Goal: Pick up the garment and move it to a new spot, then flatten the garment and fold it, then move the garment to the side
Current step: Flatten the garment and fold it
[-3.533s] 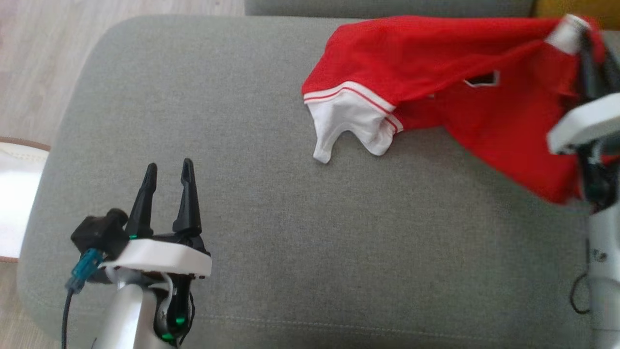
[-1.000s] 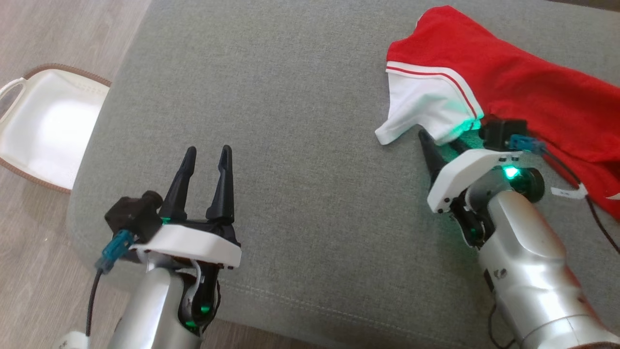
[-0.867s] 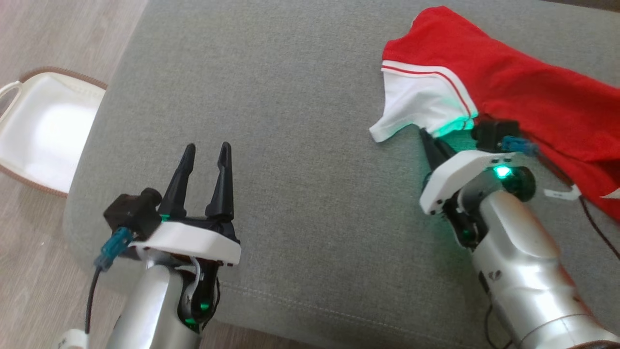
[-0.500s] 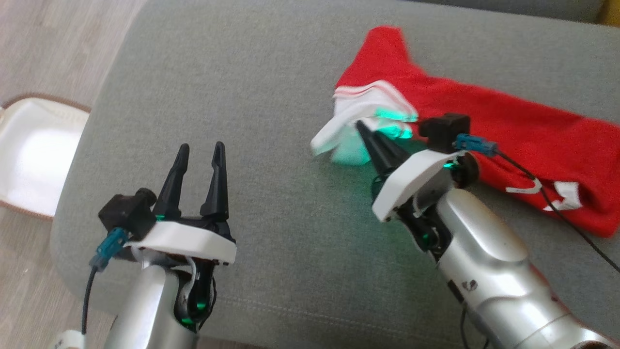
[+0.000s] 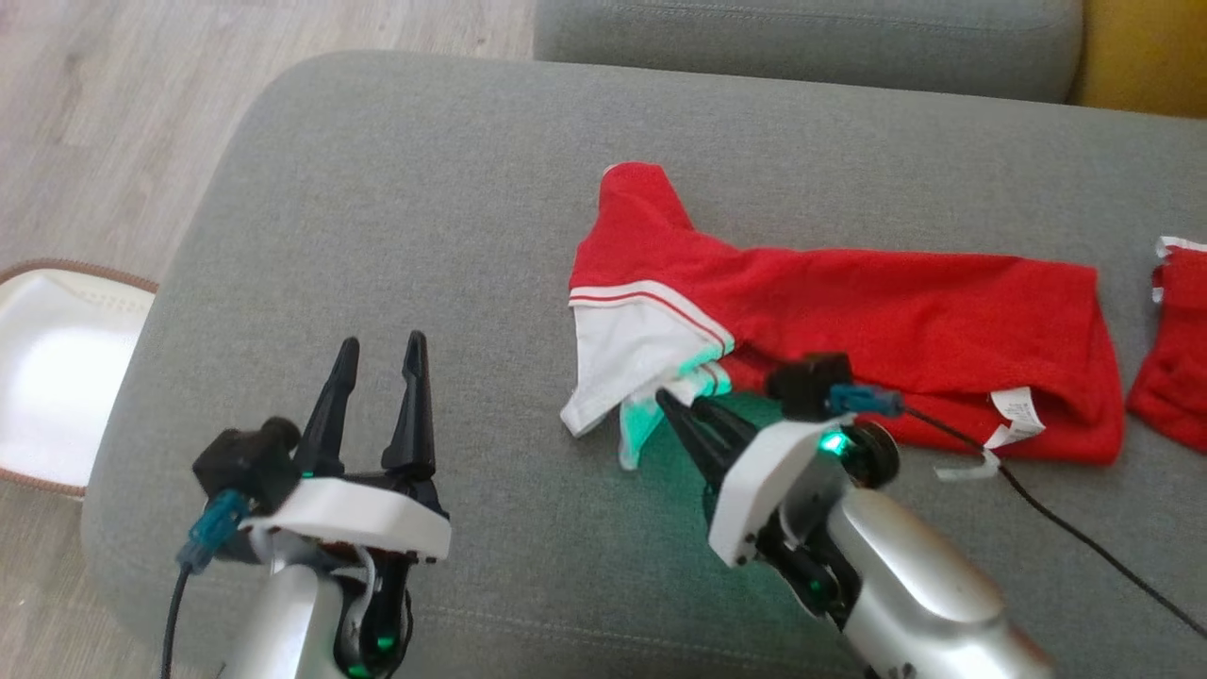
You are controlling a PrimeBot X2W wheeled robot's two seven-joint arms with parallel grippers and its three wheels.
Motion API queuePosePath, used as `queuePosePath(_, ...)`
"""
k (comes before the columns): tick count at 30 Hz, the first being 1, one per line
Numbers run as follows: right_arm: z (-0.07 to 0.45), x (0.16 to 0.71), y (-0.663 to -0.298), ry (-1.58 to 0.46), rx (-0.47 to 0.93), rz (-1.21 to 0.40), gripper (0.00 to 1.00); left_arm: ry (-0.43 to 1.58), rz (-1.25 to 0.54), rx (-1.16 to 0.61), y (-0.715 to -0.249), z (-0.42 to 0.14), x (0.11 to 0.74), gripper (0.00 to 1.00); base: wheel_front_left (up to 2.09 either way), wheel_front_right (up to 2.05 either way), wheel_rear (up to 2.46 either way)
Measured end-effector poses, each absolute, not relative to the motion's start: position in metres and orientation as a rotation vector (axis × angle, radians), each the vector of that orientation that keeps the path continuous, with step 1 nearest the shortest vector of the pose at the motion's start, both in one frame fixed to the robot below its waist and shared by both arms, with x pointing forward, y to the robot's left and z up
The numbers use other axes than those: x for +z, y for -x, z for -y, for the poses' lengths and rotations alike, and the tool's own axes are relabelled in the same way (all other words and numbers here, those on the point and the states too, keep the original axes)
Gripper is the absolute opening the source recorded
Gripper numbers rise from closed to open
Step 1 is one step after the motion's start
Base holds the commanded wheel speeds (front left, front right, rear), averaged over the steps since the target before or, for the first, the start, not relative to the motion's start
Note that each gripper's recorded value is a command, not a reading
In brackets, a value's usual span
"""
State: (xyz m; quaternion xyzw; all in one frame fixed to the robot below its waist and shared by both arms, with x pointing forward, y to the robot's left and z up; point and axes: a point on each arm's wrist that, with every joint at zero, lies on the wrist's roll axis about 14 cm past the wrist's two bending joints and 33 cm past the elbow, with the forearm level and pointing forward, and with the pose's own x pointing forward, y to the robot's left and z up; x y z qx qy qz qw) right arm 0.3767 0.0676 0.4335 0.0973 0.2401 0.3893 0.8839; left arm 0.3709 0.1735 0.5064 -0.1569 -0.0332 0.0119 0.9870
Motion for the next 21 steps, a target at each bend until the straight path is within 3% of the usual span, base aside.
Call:
queuePosePath(12, -0.005, 0.450, -0.405, -0.136, 0.602, -0.352, 1.00, 0.308, 0.089, -0.004, -0.368, -0.165, 0.514, 1.00, 0.00, 0.00, 0.00)
queuePosePath(21, 0.047, 0.477, -0.397, -0.163, 0.448, -0.204, 1.00, 0.315, 0.112, -0.029, -0.365, -0.156, 0.522, 1.00, 0.00, 0.00, 0.00)
